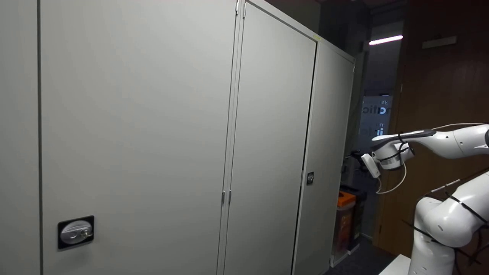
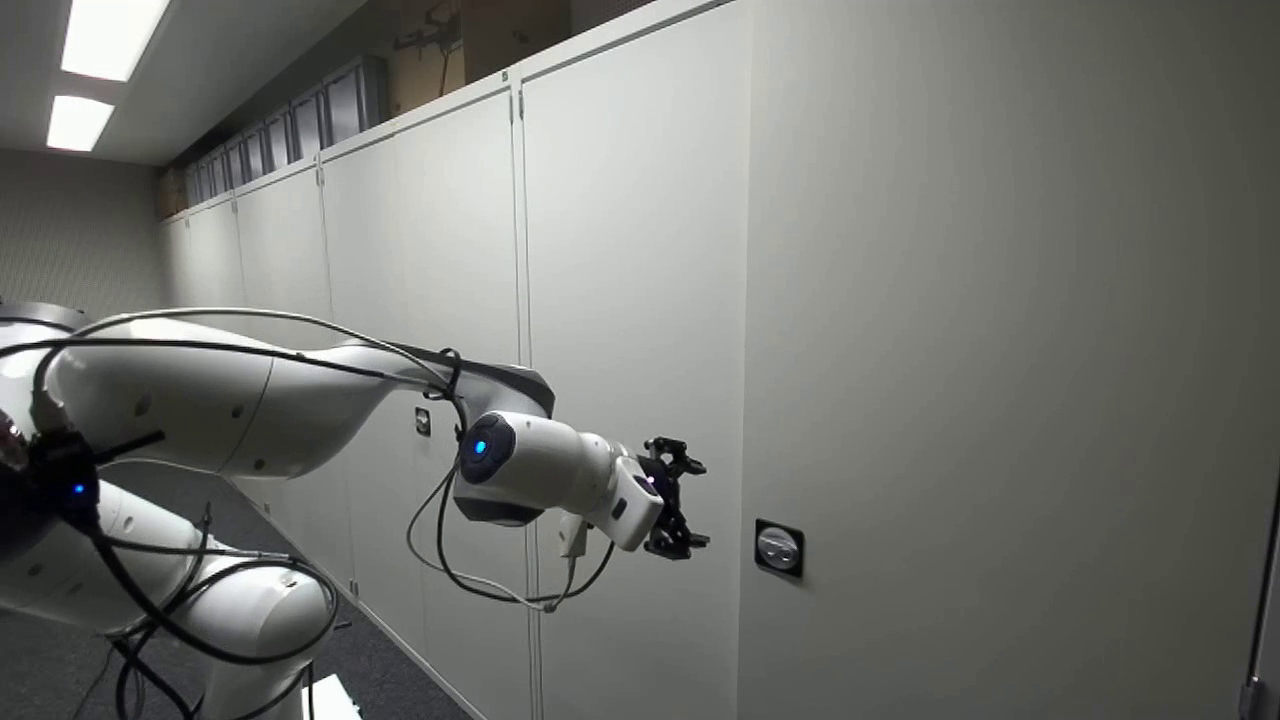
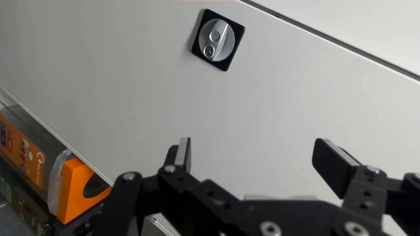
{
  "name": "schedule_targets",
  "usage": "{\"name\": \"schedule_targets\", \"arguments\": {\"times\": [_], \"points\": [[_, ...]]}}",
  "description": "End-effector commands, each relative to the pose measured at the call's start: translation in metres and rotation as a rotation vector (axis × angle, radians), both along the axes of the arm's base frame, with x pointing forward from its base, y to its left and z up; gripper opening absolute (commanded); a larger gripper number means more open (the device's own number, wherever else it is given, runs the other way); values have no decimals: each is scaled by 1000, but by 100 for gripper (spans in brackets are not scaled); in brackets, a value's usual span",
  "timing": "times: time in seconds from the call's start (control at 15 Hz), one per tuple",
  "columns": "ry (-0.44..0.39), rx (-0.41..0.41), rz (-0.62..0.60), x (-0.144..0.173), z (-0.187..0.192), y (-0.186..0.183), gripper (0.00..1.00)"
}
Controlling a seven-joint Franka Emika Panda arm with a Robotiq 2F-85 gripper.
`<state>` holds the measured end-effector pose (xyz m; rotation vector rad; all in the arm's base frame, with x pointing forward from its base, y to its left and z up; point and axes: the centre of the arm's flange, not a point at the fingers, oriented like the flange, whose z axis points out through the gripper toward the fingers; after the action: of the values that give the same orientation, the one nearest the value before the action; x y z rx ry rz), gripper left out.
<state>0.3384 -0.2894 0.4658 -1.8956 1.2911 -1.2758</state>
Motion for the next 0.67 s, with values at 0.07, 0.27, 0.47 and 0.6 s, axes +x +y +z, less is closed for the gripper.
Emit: {"name": "schedule_targets", "arguments": {"times": [0.07, 0.27, 0.47, 0.6], "points": [[-86, -3, 18, 12, -15, -20, 100], [-106, -23, 27, 16, -25, -33, 100], [-120, -24, 33, 19, -36, -47, 100], [-132, -21, 36, 20, -39, -56, 100]]}}
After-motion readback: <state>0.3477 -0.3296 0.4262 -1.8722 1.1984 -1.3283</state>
